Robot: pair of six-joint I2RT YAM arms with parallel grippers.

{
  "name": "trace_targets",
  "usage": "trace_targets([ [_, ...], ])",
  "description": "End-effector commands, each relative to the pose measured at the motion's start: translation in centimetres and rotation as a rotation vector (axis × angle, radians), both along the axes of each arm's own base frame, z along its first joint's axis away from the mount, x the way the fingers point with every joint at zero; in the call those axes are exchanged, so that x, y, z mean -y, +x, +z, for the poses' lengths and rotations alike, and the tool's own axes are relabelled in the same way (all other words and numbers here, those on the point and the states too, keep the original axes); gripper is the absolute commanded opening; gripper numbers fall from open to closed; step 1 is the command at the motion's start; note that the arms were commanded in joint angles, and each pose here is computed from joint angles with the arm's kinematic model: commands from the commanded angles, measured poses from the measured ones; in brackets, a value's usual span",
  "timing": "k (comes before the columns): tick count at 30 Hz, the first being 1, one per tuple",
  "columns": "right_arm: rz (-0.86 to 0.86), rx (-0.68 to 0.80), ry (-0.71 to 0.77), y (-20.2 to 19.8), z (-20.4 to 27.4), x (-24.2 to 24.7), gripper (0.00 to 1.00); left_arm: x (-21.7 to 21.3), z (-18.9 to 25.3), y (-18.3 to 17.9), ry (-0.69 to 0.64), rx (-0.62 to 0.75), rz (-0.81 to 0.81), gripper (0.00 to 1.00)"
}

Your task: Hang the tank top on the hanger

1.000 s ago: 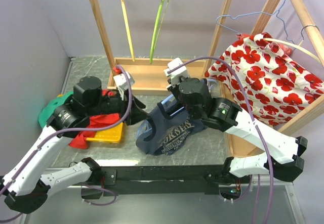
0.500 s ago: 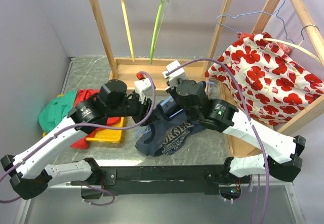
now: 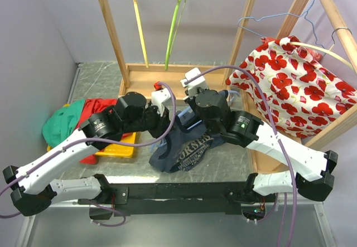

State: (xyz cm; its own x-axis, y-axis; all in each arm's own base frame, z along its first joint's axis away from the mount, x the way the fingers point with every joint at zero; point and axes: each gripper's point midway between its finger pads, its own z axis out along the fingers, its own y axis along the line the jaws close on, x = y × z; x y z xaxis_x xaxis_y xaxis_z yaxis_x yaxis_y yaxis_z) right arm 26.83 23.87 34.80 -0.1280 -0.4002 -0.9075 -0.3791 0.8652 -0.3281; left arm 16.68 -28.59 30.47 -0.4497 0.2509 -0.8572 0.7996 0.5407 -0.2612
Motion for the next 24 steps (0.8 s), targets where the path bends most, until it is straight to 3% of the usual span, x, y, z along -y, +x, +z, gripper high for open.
trace_targets([
  [1,0.002,0.045,0.151,-0.4,2.9,0.5,0.26,0.5,2.8,1.3,-0.120,0.082,0.083,0.01],
  [2,0.010,0.043,0.161,-0.5,2.9,0.4,0.39,0.6,3.0,1.3,-0.129,0.088,0.088,0.01],
  [4,0.039,0.038,0.198,-1.0,3.1,0.2,0.53,0.9,3.4,1.6,-0.157,0.096,0.107,0.01],
  [10,0.077,0.024,0.269,-1.9,3.5,0.5,0.78,1.6,3.5,2.0,-0.203,0.102,0.131,0.01],
  [13,0.100,0.014,0.329,-2.8,4.0,0.9,0.87,1.6,3.4,2.5,-0.199,0.096,0.167,0.01],
  [20,0.098,-0.012,0.537,-5.2,4.1,3.2,0.92,0.7,4.5,4.5,-0.195,0.122,0.299,0.01],
  [24,0.047,-0.024,0.610,-5.7,1.7,5.0,0.97,1.0,4.6,5.7,-0.171,0.123,0.345,0.01],
])
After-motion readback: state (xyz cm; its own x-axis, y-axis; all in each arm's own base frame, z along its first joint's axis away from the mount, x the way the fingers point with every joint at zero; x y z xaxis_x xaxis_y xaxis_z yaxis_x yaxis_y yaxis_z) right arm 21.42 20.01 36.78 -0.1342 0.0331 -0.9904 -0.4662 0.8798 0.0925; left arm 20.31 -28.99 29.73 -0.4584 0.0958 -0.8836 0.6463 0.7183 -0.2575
